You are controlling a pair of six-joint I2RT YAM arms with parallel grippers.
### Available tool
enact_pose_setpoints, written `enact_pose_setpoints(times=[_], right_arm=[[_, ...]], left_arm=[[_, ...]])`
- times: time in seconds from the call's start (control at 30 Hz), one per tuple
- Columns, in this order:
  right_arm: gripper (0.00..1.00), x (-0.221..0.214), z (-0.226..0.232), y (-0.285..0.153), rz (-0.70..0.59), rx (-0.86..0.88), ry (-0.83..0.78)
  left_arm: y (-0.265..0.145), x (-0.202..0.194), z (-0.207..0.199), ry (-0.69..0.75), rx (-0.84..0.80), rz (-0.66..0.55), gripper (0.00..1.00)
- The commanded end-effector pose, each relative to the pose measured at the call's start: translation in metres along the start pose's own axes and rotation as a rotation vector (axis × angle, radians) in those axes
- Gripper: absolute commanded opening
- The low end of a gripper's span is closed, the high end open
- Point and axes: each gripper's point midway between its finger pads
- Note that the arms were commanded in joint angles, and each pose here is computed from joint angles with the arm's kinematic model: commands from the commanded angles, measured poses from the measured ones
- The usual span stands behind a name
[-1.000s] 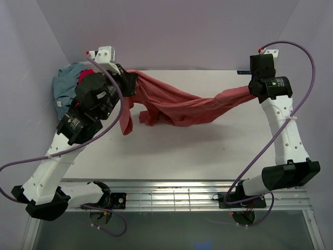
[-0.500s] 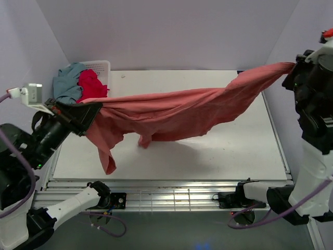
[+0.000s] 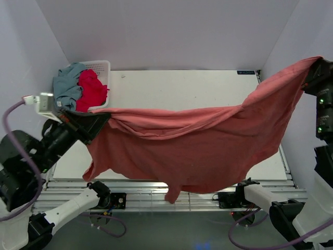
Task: Fold and stack the t-shirts
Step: Flatten the tshirt out
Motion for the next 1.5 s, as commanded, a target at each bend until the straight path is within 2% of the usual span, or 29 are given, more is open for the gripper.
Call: enact_pose_setpoints(times=[0.0,0.1,0.13,0.2,0.23,0.27,0.33,0.37,0.4,0.43,0.5,0.53,0.57,0.73,0.8,0.97,1.07,1.1,1.13,1.2,1.3,1.47], right_arm=[[0.08,-0.039,0.010,0.066,0.043,-0.027,-0.019],[0.08,-0.100,0.007,0.114,0.156,-0.071,-0.065],[0.08,-0.138,0.001,0.135,0.225,-0.101,-0.093],[0.08,-0.170,-0.001,0.156,0.269,-0.116,-0.108],[0.08,-0.186,-0.003,0.166,0.296,-0.125,-0.116],[0.08,-0.217,-0.007,0.180,0.352,-0.140,-0.137],[0.08,-0.258,-0.011,0.198,0.419,-0.154,-0.156],[0.08,-0.278,-0.015,0.202,0.457,-0.163,-0.163],[0.08,-0.295,-0.018,0.204,0.488,-0.169,-0.167],[0.08,-0.308,-0.020,0.207,0.506,-0.170,-0.170],[0.08,-0.350,-0.031,0.204,0.580,-0.189,-0.199],[0.08,-0.362,-0.035,0.206,0.586,-0.196,-0.211],[0.08,-0.373,-0.039,0.204,0.607,-0.201,-0.222],[0.08,-0.418,-0.052,0.189,0.696,-0.214,-0.259],[0.08,-0.426,-0.050,0.186,0.705,-0.207,-0.264],[0.08,-0.456,-0.057,0.172,0.767,-0.219,-0.300],[0.08,-0.464,-0.061,0.166,0.782,-0.229,-0.315],[0.08,-0.466,-0.062,0.165,0.785,-0.230,-0.318],[0.08,-0.466,-0.062,0.164,0.784,-0.233,-0.319],[0.08,-0.469,-0.063,0.160,0.794,-0.231,-0.319],[0.08,-0.471,-0.062,0.157,0.798,-0.228,-0.316],[0.08,-0.473,-0.063,0.151,0.811,-0.230,-0.322]], left_arm=[[0.051,-0.069,0.049,0.019,0.190,0.162,0.00],[0.085,-0.142,0.097,0.068,0.351,0.309,0.00],[0.091,-0.158,0.111,0.085,0.406,0.341,0.00],[0.110,-0.211,0.135,0.106,0.455,0.465,0.00],[0.117,-0.232,0.138,0.090,0.430,0.514,0.00],[0.128,-0.241,0.151,0.065,0.431,0.508,0.01],[0.126,-0.310,0.189,-0.012,0.453,0.656,0.09],[0.131,-0.317,0.211,-0.092,0.440,0.643,0.10],[0.117,-0.346,0.232,-0.137,0.497,0.698,0.10],[0.111,-0.369,0.253,-0.151,0.558,0.747,0.18],[0.109,-0.375,0.284,-0.117,0.649,0.726,0.22],[0.110,-0.381,0.291,-0.116,0.662,0.733,0.28],[0.115,-0.377,0.293,-0.117,0.664,0.712,0.41],[0.137,-0.343,0.309,-0.064,0.723,0.581,0.43],[0.141,-0.341,0.311,-0.053,0.725,0.580,0.47],[0.145,-0.329,0.314,-0.033,0.746,0.549,0.48],[0.138,-0.332,0.309,-0.052,0.743,0.574,0.42],[0.135,-0.336,0.306,-0.062,0.736,0.593,0.37],[0.132,-0.341,0.303,-0.074,0.726,0.616,0.23],[0.120,-0.358,0.295,-0.115,0.711,0.683,0.17],[0.102,-0.377,0.288,-0.129,0.721,0.740,0.28],[0.084,-0.388,0.281,-0.126,0.736,0.789,0.46]])
Point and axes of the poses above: each gripper's point midway between its finger pads, its own y axis out along the fingers, its own z axis along the line the jaws close on, x = y × z, and after that the axes turned 12 degrees about y, right-handed
